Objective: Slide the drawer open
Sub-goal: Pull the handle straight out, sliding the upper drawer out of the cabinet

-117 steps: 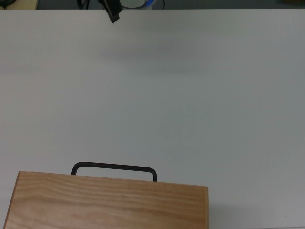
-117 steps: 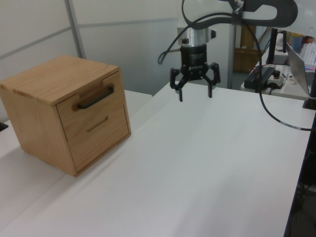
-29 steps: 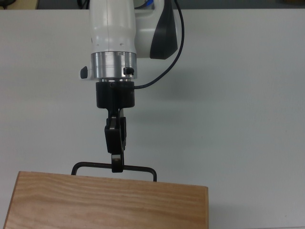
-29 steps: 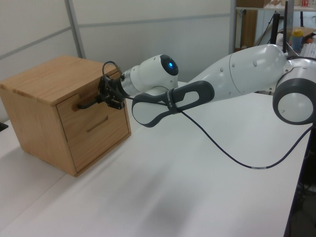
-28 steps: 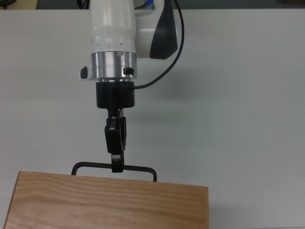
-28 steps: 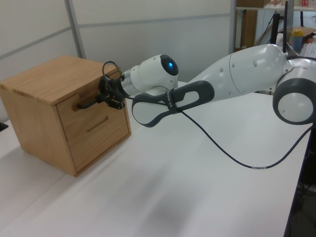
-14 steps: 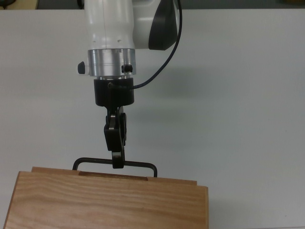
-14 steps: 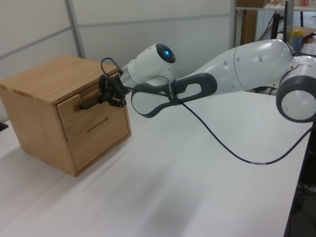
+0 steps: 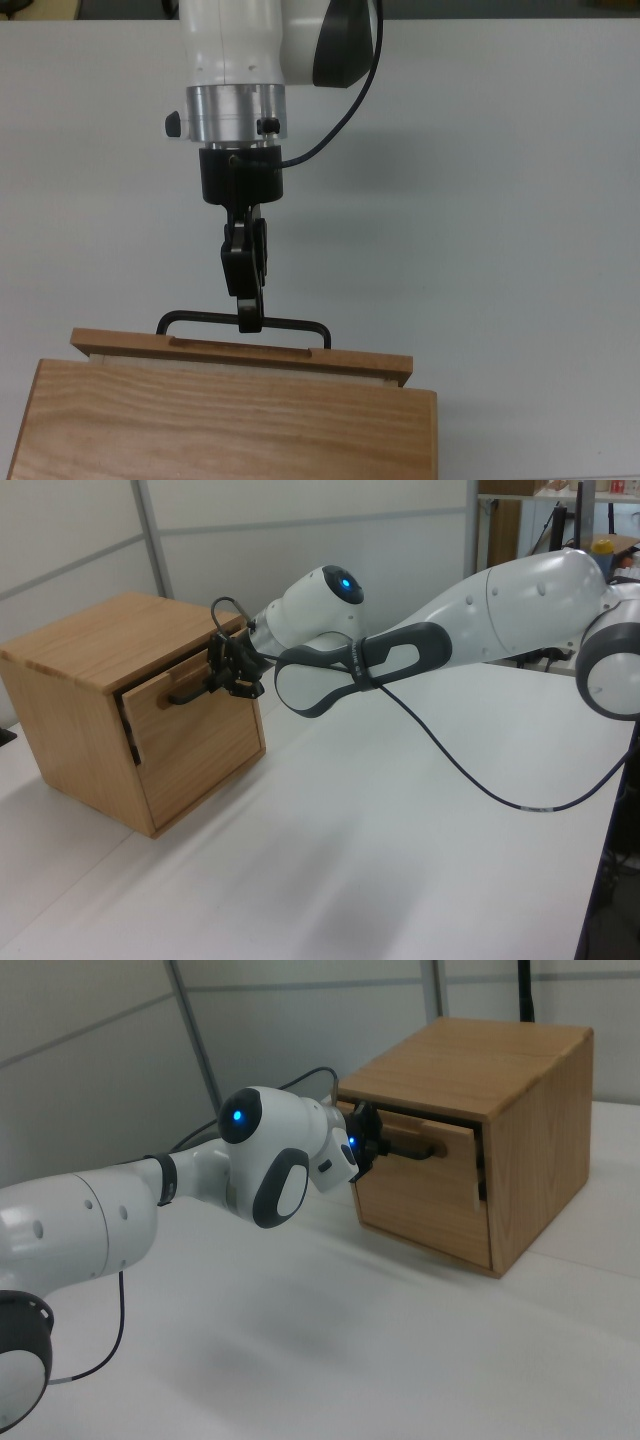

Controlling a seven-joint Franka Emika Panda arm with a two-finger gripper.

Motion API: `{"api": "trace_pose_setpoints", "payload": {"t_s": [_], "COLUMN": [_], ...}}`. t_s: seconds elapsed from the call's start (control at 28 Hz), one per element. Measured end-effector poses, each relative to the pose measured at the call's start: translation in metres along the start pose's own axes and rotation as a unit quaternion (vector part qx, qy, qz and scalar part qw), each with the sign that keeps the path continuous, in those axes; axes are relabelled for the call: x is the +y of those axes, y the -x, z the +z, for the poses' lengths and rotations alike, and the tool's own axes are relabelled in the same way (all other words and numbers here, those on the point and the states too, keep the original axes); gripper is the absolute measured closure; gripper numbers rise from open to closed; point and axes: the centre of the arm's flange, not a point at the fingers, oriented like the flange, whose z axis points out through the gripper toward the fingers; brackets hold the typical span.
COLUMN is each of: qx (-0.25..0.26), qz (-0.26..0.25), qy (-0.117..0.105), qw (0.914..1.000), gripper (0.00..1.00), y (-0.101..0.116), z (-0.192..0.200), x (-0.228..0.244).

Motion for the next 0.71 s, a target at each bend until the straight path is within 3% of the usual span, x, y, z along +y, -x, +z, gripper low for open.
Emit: {"api": "trace_pose_setpoints", "payload": {"t_s": [0.71], "qx": [0.001], "qz": [-0.003], "qy": [0.023], "qw": [0.9997], "gripper": [0.83], "y": [0.005], "z": [-0.037], "x": [0.021]}}
